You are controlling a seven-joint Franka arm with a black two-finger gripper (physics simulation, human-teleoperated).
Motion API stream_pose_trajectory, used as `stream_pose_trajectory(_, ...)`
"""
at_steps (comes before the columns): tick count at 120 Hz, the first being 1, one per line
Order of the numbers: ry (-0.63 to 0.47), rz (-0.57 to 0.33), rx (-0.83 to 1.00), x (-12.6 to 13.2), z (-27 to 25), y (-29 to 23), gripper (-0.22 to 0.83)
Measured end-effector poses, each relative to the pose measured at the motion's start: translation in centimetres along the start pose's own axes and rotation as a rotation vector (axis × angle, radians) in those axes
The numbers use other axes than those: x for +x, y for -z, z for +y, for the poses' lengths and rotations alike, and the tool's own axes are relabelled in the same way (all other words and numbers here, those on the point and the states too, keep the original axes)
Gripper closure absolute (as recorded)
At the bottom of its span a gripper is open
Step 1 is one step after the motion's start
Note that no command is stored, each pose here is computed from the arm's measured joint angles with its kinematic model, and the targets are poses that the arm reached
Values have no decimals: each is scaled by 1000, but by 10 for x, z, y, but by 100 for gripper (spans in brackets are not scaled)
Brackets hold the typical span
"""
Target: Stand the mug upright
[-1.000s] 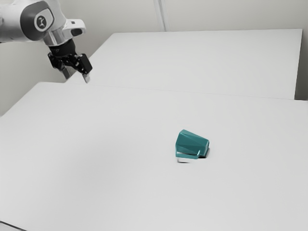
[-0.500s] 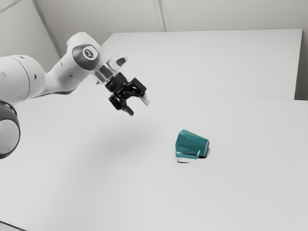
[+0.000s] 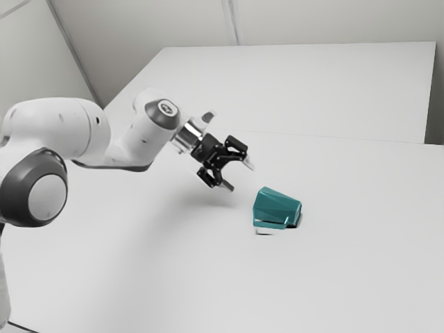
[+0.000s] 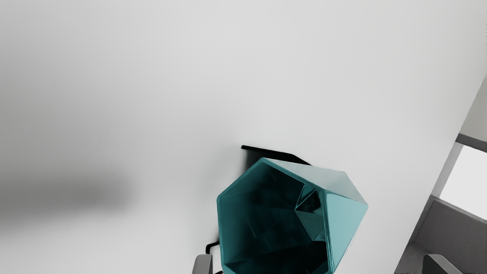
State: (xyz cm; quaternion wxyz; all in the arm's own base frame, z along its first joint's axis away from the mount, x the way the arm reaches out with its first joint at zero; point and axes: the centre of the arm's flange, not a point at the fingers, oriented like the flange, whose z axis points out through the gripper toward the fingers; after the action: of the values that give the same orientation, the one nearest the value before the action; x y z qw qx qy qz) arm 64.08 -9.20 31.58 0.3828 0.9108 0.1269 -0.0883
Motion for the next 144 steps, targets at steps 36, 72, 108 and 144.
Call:
stream_pose_trajectory(36,54,-42,-41,-8,-2,-33,0)
stream_pose_trajectory(72,117,-42,-131,-5,7,-68,0)
stream_pose_trajectory(108,147,-8,-168,1,11,-77,35)
stream_pose_trajectory(144,134,26,-170,5,23,-73,71)
